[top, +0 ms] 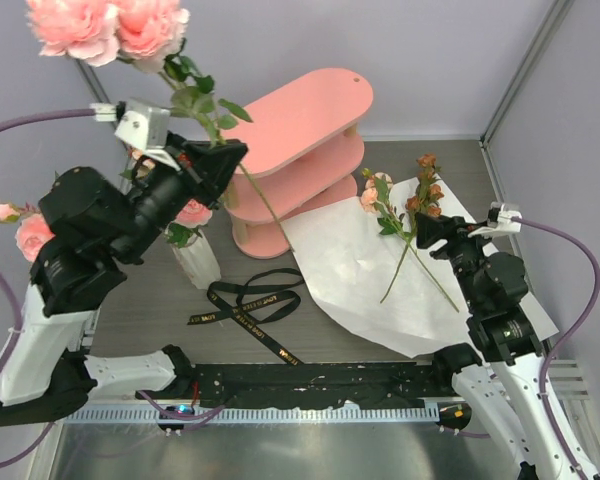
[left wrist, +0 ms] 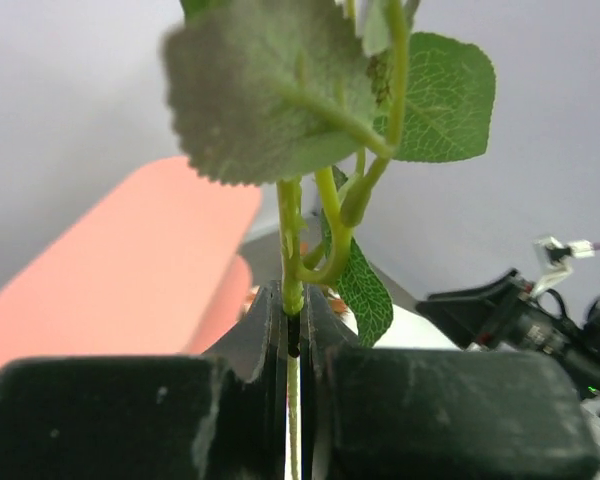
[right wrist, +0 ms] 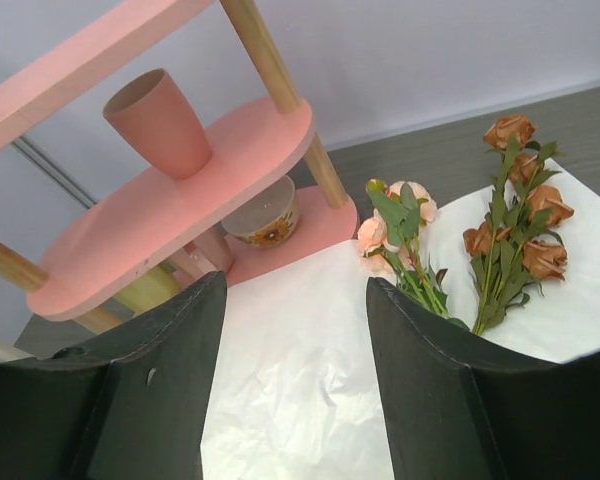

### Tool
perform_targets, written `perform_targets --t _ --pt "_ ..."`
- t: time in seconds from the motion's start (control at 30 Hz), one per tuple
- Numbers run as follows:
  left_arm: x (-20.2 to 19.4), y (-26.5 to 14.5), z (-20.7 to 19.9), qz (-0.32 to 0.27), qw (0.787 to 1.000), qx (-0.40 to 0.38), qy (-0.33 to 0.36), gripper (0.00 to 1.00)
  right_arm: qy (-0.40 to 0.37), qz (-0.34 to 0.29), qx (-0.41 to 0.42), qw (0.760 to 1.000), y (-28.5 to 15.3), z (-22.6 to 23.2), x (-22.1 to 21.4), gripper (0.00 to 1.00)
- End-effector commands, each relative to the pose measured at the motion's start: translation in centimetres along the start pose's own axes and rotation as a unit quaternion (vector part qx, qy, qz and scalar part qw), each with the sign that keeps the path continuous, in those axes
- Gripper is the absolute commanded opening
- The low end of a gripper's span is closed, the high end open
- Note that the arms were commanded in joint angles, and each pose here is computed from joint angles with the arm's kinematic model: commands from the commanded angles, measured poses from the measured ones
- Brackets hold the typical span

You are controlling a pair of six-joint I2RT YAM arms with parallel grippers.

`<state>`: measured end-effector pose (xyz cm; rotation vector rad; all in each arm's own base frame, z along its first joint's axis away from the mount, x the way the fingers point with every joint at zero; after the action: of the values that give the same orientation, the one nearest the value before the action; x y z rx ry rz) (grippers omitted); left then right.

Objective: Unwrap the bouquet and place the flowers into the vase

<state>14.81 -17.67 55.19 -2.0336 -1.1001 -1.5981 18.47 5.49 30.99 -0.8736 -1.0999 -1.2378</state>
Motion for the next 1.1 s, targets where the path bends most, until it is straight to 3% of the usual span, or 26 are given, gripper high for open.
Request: perform_targets --t 0.0,0.47,0.73,1.07 --pt "1.6 -3.4 3.6 -0.023 0.989 0.127 0.067 0.00 0.013 -0.009 -0.004 1.000 0.6 0.0 0.0 0.63" --pt "6.9 -11.5 7.0 -0.056 0.957 0.251 0.131 0.00 0.022 0.010 -0.008 1.000 1.6 0.0 -0.9 0.63" --pt "7.9 -11.2 7.1 -0.050 0.948 0.266 0.169 0.00 0.022 0.018 -0.006 1.000 1.7 0.1 -1.1 0.63" --pt "7.0 -9.1 7.5 -0.092 0.934 0.287 0.193 0.00 0.020 0.021 -0.008 1.000 1.7 0.0 -1.2 0.63"
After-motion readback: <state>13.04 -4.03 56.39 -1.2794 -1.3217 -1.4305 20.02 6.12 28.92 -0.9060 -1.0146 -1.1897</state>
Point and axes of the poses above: each gripper's point midway between its finger pads, its own y axis out along the fingers, its own z axis along the line the jaws close on, x = y × z, the point moved 7 cm from there along -y, back along the fingers, and after that the axes turned 8 degrees about -y, right-handed, at the moved point
